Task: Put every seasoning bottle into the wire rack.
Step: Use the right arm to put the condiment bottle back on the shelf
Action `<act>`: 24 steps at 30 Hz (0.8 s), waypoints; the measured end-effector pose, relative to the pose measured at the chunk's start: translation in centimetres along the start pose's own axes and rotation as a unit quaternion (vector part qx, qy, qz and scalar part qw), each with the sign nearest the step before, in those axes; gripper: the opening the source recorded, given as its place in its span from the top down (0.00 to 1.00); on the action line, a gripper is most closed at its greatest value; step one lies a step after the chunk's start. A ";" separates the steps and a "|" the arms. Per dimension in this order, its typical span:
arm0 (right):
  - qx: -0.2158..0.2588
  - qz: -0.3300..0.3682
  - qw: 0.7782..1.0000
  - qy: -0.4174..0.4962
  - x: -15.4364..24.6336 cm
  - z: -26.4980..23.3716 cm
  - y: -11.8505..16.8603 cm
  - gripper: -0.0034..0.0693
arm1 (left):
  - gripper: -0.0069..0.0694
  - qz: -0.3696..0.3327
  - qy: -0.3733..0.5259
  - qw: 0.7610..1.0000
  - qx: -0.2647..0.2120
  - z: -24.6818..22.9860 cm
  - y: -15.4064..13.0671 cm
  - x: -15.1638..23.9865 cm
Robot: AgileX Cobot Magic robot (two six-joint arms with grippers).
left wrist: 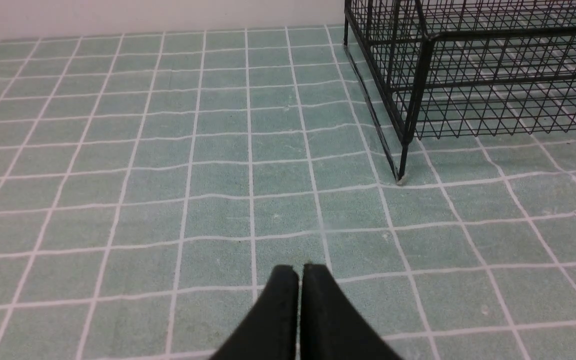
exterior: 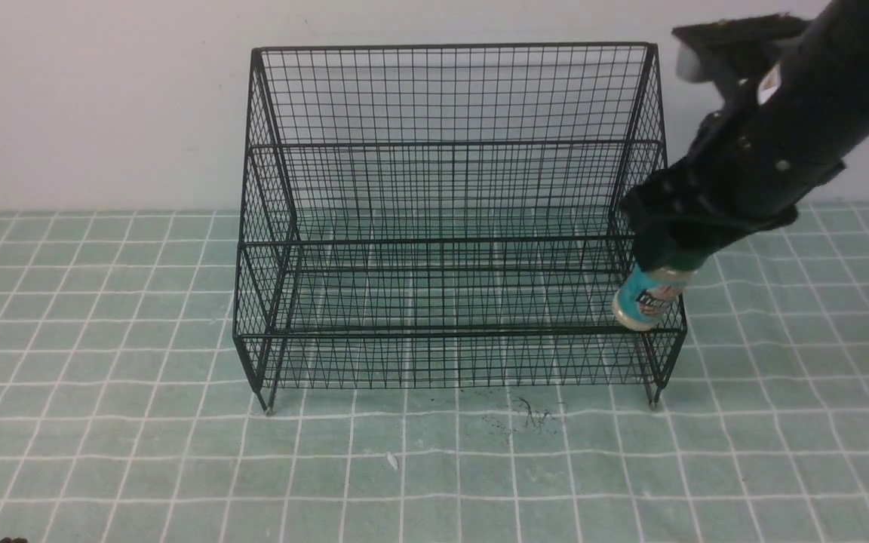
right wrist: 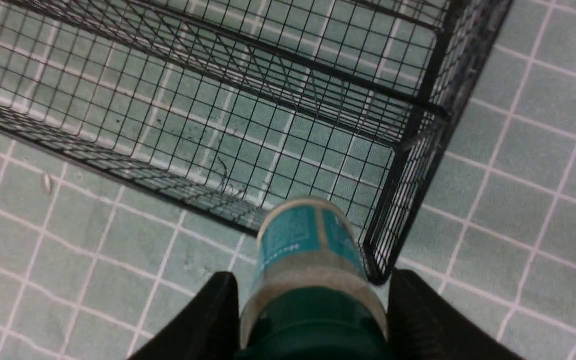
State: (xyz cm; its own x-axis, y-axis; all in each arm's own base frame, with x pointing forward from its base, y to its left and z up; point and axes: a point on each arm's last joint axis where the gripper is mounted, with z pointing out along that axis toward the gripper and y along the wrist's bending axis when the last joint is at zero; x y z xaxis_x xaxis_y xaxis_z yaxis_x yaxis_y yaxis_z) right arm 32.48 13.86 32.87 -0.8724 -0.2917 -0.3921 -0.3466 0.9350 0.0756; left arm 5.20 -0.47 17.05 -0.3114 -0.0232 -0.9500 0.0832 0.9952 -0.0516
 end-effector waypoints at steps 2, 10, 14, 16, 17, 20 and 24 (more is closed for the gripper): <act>0.010 -0.007 1.000 -0.003 -0.8 1.8 0.1 0.47 | 0.92 0.000 0.000 1.000 0.000 0.0 0.0 0.0; 0.016 -0.009 1.000 0.002 -1.6 5.2 -0.1 0.47 | 0.92 -0.001 0.000 1.000 0.000 0.0 0.0 0.0; 0.017 -0.009 1.000 0.013 -1.7 6.6 -0.2 0.47 | 0.92 -0.001 0.000 1.000 0.000 0.0 0.0 0.0; 0.017 -0.008 1.000 0.021 -1.6 7.4 -0.2 0.47 | 0.92 -0.001 0.000 1.000 0.000 0.0 0.0 0.0; 0.018 -0.008 0.999 0.026 -1.6 7.9 -0.2 0.47 | 0.92 -0.001 0.000 1.000 0.000 0.0 0.0 0.0; 0.019 -0.008 0.999 0.035 -1.6 8.7 -0.3 0.47 | 0.92 -0.001 0.000 1.000 0.000 0.0 0.0 0.0; 0.019 -0.008 0.999 0.038 -1.6 9.1 -0.3 0.41 | 0.92 -0.001 0.000 1.000 0.000 0.0 0.0 0.0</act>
State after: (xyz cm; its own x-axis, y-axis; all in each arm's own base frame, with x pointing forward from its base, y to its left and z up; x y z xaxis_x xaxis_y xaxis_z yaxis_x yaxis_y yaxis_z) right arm 37.11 15.85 25.14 -0.8910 -0.3198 -0.3223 -0.3485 0.9367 0.0341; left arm 5.20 -0.48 17.05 -0.3116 -0.0243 -0.9499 0.0832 0.9951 -0.0527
